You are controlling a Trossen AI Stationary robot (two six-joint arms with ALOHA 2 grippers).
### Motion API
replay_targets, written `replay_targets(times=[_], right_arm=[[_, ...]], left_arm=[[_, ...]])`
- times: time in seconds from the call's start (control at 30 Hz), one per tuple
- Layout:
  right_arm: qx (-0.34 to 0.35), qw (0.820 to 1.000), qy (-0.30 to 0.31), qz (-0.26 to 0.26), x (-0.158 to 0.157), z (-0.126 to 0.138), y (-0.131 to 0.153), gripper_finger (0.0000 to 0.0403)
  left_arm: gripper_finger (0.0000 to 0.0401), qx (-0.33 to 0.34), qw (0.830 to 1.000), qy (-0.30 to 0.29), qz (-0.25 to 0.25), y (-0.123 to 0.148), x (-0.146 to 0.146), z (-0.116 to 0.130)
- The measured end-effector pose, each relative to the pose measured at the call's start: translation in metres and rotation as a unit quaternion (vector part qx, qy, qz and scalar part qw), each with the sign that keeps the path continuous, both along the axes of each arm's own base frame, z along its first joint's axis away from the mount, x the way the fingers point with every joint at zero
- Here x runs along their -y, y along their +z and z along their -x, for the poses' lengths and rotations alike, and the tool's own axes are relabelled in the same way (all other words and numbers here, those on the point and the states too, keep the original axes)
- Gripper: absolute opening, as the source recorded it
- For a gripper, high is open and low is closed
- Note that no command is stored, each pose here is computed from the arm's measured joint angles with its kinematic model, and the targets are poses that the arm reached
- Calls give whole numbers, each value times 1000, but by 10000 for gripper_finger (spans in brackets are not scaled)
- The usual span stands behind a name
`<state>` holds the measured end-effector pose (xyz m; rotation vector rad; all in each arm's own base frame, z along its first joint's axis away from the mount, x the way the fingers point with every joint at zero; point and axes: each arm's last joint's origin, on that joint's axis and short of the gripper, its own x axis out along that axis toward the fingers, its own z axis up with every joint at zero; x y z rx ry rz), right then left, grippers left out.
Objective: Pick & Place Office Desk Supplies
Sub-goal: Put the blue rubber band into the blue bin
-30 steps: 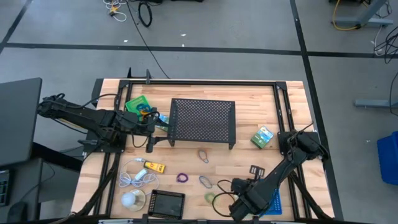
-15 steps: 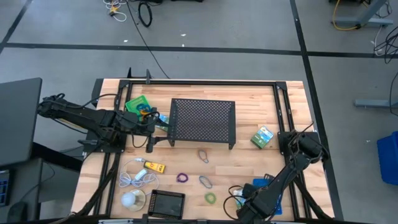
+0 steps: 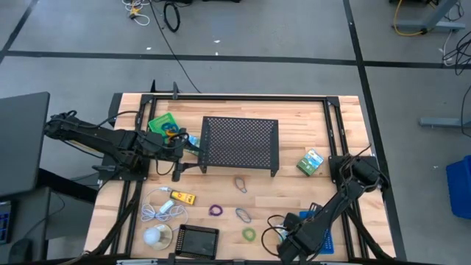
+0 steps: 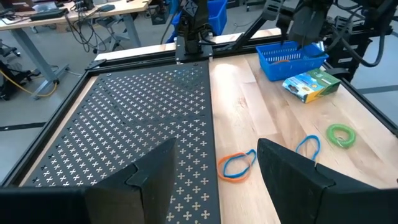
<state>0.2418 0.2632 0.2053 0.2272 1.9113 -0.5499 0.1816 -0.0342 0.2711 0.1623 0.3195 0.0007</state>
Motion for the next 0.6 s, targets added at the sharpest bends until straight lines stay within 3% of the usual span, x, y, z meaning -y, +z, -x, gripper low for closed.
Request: replay_targets(times=[0.13, 0.33, 0.6], right_arm=[[23, 999, 13, 39, 5, -2, 0, 233], [112, 990, 66, 59, 12, -17, 4, 230], [283, 945, 162, -14, 21, -72, 3, 208]], left_arm=[[229, 0, 1000, 0, -1, 0, 0, 0], [229, 0, 1000, -1, -3, 0, 0, 0], [229, 1, 1000, 0, -3, 0, 0, 0]])
